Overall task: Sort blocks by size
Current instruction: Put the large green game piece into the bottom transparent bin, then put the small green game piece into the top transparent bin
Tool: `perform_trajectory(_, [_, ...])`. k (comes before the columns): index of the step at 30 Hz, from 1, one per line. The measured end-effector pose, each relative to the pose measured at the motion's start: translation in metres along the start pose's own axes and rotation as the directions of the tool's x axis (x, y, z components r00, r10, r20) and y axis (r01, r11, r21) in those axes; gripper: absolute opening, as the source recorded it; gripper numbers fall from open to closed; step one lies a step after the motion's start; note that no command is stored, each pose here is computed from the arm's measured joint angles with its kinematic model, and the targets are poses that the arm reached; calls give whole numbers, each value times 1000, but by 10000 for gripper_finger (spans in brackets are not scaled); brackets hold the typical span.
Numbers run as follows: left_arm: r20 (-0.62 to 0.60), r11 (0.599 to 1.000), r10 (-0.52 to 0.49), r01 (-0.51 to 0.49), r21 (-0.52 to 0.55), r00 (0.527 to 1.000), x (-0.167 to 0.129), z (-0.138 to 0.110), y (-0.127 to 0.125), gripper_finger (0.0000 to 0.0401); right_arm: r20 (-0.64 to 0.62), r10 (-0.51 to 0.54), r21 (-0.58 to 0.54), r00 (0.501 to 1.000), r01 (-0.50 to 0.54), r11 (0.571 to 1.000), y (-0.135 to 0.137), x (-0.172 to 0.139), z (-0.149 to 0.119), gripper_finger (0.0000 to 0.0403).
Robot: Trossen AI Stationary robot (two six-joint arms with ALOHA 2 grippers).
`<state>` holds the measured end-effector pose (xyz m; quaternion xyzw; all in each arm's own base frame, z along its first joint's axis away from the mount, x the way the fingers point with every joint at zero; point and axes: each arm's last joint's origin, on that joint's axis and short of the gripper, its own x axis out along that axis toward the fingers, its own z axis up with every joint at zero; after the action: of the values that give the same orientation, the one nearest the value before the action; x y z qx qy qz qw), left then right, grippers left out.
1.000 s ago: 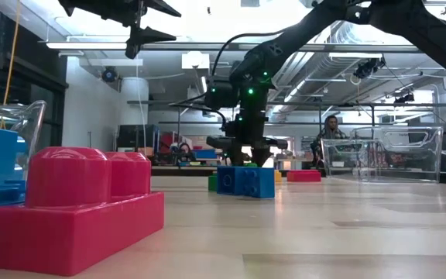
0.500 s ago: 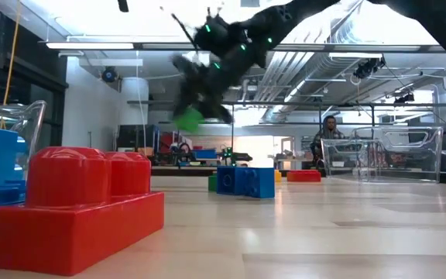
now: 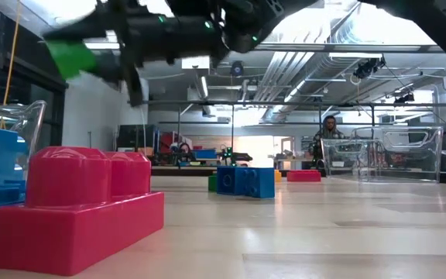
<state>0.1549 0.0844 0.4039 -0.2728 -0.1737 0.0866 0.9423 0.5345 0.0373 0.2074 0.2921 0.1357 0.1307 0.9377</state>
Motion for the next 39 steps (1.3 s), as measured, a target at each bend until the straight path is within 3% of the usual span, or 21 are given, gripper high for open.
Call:
perform_trajectory(7, [-20,999,20,-21,-34,1000,7,-4,6,216,-4,136,-114,991,-136,984,16,39,5,128])
perform_trajectory(14, [-24,998,23,-25,-52,999,8,-5,7,216,-24,127,-116,992,-129,985,14,64,4,132])
perform_trajectory(23, [-21,998,21,-22,-52,1000,8,-5,7,216,-70,144,-143,987,-153,978,7,63,5,337])
perform_trajectory(26, [-17,998,18,-19,-55,1000,8,-4,7,216,-60,124,-159,991,-132,978,0,54,23,356])
perform_trajectory(30, [-18,998,14,-15,-57,1000,8,-4,6,216,-124,-18,-269,992,-16,963,-9,19,64,351])
perform_trajectory(34, [-15,998,11,-12,-55,1000,8,-4,6,216,-302,-233,-346,925,121,930,-30,-22,84,336])
perform_trajectory(39, [-15,1000,9,-9,-24,1000,8,-4,6,216,-571,-362,-332,737,196,923,-58,-67,81,322])
